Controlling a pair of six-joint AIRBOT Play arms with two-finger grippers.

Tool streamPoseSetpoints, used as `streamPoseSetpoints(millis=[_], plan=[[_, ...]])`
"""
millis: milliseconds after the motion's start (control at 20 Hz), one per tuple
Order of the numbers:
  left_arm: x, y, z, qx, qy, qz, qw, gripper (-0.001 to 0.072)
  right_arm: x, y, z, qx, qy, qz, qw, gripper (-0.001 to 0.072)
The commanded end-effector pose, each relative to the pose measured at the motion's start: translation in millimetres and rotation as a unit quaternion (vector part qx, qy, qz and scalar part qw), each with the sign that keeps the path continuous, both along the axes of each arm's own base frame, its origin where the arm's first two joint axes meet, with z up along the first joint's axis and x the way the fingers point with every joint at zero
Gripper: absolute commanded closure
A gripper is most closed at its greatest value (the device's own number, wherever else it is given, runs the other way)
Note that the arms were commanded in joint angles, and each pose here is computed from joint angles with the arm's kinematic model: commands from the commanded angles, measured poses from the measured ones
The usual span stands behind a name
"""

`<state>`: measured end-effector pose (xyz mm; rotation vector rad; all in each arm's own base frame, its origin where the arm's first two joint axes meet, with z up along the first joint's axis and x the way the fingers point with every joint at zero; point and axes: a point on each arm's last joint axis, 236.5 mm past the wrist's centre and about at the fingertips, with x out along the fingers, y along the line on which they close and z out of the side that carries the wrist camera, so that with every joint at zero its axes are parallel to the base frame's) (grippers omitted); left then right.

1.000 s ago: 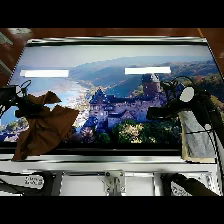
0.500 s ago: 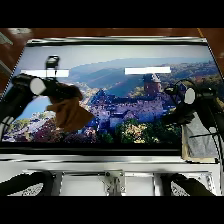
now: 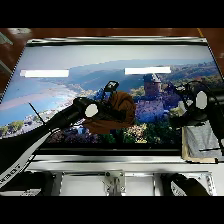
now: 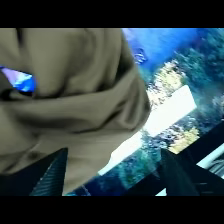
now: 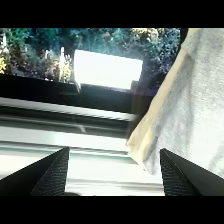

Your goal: Fold the shirts.

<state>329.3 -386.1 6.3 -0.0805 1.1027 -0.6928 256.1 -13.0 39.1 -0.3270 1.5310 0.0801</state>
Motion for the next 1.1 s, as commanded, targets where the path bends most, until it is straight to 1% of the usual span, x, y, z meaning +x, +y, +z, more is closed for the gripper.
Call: streamPoseSetpoints(millis=[0,50,100,200,300,350,450,500,550,650,800,900,950,1000,1050], plan=[[17.7,30.9,12.6,0.004,0.034,0.028,0.999,0.0005,19.0,3.8,3.9,0.010,-0.048,-0.014,0.999,0.0027],[34.2,59.7,27.7,0.004,0.026,0.048,0.999,0.0004,28.9,6.5,4.7,0.019,-0.070,-0.023,0.997,0.0027],[45.9,89.9,40.2,0.009,0.021,0.063,0.998,0.0004,39.1,11.9,4.7,0.044,-0.090,-0.039,0.994,0.0027],[49.8,162.5,41.6,0.042,0.053,0.091,0.994,0.0004,57.1,24.4,0.5,0.122,-0.112,-0.088,0.982,0.0027],[28.5,218.3,12.8,0.066,0.139,0.125,0.980,0.0004,66.4,33.7,-12.4,0.214,-0.088,-0.149,0.961,0.0026],[16.2,233.4,-4.7,0.057,0.180,0.139,0.972,0.0004,72.0,41.1,-18.5,0.269,-0.070,-0.175,0.945,0.0027],[3.9,236.7,-33.3,0.007,0.228,0.173,0.958,0.0004,86.3,56.8,-28.2,0.358,-0.041,-0.214,0.908,0.0027],[1.4,231.0,-46.3,-0.015,0.237,0.187,0.953,0.0004,90.6,63.9,-35.3,0.381,-0.026,-0.219,0.898,0.0027],[-1.6,223.5,-57.8,-0.030,0.243,0.195,0.950,0.0004,90.8,73.1,-44.8,0.394,-0.004,-0.219,0.893,0.0026],[-13.5,205.7,-79.8,-0.038,0.260,0.190,0.946,0.0004,85.5,93.9,-65.2,0.396,0.034,-0.191,0.898,0.0026],[-33.1,187.3,-97.0,-0.016,0.272,0.138,0.952,0.0004,84.8,118.7,-82.4,0.390,0.053,-0.164,0.905,0.0026],[-35.1,182.9,-103.1,-0.011,0.271,0.128,0.954,0.0005,89.1,126.7,-87.9,0.383,0.045,-0.156,0.909,0.0026],[-32.8,180.9,-107.0,-0.009,0.267,0.130,0.955,0.0045,89.8,131.4,-90.5,0.381,0.045,-0.152,0.911,0.0026],[-30.1,179.6,-109.7,-0.008,0.262,0.133,0.956,0.0315,90.1,138.1,-92.8,0.380,0.044,-0.144,0.913,0.0026],[-26.4,177.2,-109.6,-0.012,0.255,0.137,0.957,0.0604,89.9,146.2,-95.9,0.378,0.046,-0.136,0.915,0.0026]])
